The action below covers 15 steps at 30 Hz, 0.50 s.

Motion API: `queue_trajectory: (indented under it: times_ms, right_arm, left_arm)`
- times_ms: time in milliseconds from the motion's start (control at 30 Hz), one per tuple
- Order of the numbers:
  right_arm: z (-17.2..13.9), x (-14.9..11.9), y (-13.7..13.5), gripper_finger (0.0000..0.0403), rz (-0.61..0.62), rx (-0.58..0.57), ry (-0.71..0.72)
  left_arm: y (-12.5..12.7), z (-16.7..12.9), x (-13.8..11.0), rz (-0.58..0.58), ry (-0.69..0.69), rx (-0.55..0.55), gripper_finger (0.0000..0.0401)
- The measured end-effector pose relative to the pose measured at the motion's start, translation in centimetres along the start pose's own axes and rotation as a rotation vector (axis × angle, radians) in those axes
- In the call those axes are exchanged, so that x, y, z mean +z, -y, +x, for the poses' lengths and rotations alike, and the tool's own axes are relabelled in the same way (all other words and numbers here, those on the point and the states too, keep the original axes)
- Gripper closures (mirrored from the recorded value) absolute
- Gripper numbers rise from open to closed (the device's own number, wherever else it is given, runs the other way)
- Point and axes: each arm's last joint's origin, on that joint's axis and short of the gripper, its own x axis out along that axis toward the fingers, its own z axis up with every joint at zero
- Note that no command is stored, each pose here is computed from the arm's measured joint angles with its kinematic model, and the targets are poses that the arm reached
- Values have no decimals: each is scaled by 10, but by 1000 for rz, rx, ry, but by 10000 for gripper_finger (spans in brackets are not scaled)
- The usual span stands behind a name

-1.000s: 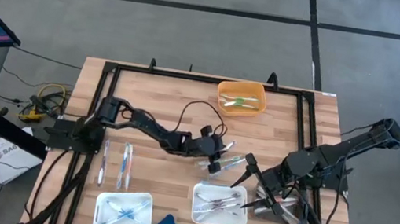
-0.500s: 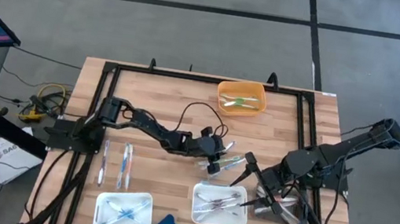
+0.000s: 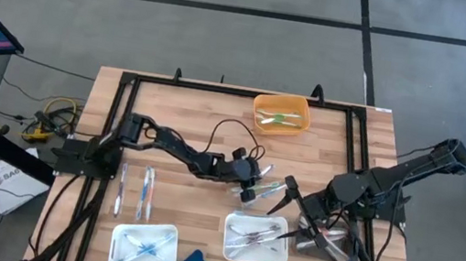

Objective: Pick & Place Toothbrushes
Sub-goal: Put the violet toothbrush into the right white bin

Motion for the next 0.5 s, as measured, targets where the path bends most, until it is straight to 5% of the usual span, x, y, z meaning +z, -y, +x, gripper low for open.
queue_trajectory:
  times_ms: [367,500]
  right_arm:
    - [0,-1,-1,124,1,3,-12]
    - [0,-3,-1,124,2,4,-27]
  left_arm:
    - [1,19,-6,-27,-13,-14,323]
    - [0,17,-7,-20,-38,0,353]
